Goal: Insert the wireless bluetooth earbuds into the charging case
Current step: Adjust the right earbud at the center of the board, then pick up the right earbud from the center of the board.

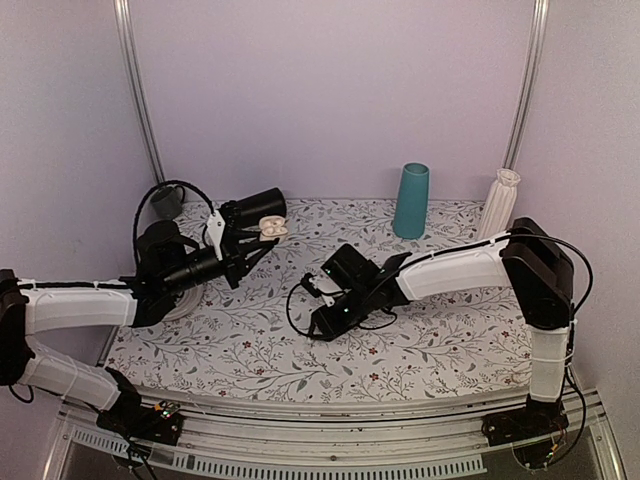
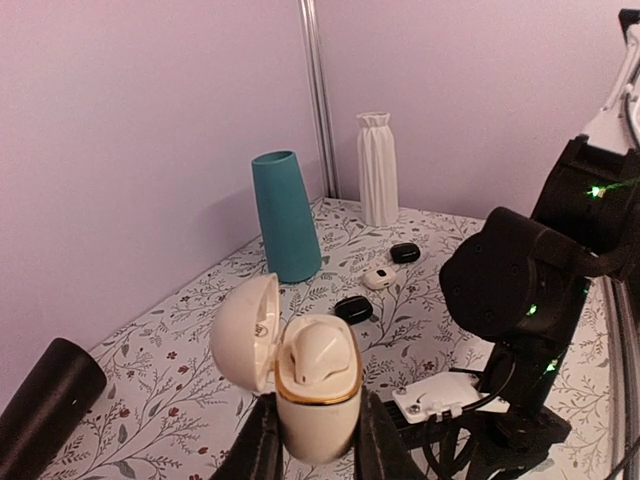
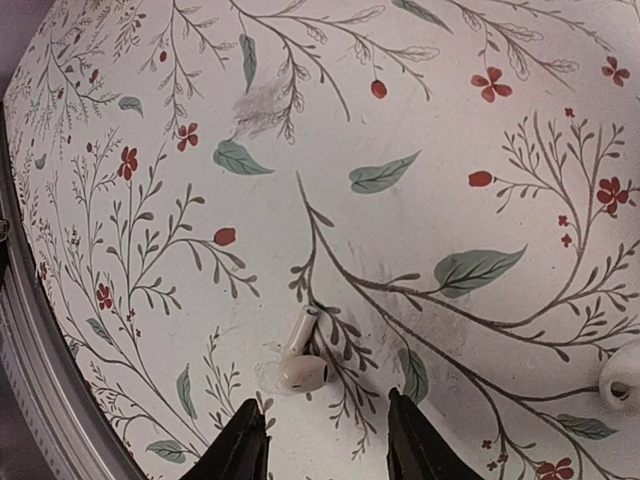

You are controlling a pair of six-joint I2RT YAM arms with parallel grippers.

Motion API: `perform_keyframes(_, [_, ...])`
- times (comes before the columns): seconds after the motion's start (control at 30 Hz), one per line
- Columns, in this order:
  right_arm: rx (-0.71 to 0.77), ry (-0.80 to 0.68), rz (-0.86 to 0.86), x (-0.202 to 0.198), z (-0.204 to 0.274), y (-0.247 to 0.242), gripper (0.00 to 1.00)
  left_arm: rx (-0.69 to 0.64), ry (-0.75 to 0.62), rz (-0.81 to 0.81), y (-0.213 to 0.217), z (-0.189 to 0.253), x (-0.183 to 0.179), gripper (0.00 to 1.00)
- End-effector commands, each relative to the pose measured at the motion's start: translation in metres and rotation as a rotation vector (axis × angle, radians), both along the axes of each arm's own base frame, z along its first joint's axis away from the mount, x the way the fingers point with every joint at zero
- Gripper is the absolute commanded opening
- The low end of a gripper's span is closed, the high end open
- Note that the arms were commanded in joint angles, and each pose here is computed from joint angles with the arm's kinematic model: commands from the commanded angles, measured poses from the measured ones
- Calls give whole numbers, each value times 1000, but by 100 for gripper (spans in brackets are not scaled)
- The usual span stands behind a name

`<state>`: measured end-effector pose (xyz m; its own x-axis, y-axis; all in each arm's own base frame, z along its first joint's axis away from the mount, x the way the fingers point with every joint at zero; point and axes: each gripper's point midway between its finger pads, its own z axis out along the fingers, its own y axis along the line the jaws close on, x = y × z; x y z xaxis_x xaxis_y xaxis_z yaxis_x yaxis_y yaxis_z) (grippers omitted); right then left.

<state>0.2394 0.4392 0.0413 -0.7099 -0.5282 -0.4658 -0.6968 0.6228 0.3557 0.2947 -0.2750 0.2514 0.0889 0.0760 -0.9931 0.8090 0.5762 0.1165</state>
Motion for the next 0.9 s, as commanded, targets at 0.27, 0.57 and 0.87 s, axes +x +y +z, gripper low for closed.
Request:
perform_keyframes(0.27, [-94, -2, -174, 3, 6, -2, 39, -10, -34, 21, 6, 11, 4, 0])
perform_keyframes(0.57, [-166, -26, -184, 2, 5, 4, 38, -8, -40, 31, 9, 13, 4, 0])
perform_keyframes(0.87, [-185, -34, -150, -7, -1, 13, 37, -28, -24, 81, 17, 15, 12, 0])
